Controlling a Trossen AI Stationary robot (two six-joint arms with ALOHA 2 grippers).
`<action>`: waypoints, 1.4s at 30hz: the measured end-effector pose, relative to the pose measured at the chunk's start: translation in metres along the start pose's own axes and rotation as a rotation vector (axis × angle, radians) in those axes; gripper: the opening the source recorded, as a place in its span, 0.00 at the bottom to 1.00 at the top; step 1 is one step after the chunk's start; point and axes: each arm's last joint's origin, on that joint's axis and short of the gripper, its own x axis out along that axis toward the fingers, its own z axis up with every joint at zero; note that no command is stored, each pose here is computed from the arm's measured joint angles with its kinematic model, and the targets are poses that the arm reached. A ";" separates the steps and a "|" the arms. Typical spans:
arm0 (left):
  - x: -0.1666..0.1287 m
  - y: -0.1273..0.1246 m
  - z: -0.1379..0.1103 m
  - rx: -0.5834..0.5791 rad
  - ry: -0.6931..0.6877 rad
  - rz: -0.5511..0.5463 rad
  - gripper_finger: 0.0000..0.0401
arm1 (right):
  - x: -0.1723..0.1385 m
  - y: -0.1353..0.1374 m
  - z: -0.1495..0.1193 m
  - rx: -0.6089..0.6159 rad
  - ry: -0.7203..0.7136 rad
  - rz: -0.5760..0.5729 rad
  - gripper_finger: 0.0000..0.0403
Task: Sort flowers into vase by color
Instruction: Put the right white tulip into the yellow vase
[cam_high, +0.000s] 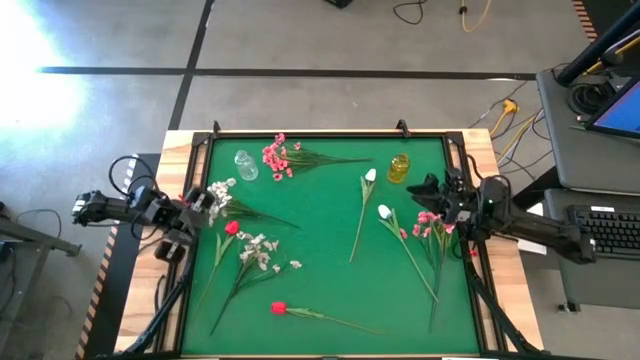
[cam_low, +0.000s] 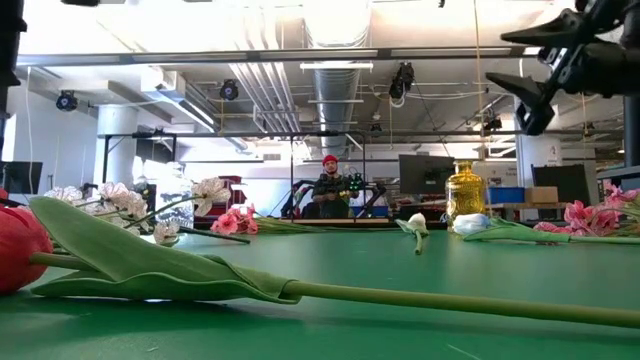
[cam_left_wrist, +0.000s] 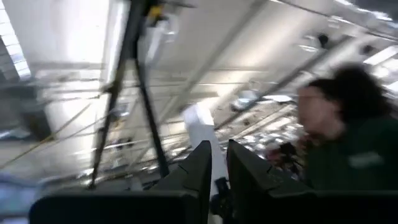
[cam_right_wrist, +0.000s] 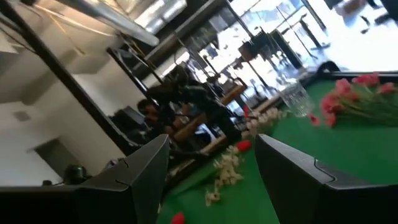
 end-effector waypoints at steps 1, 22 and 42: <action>0.000 0.001 -0.002 -0.022 0.015 0.046 0.09 | 0.003 0.001 0.003 -0.011 0.010 -0.010 0.57; 0.018 0.028 -0.037 -0.556 0.473 0.708 0.09 | 0.095 0.000 0.039 0.410 0.890 -0.666 0.57; 0.081 0.029 -0.025 -0.612 0.791 0.759 0.09 | 0.131 0.039 0.022 0.347 1.191 -0.619 0.57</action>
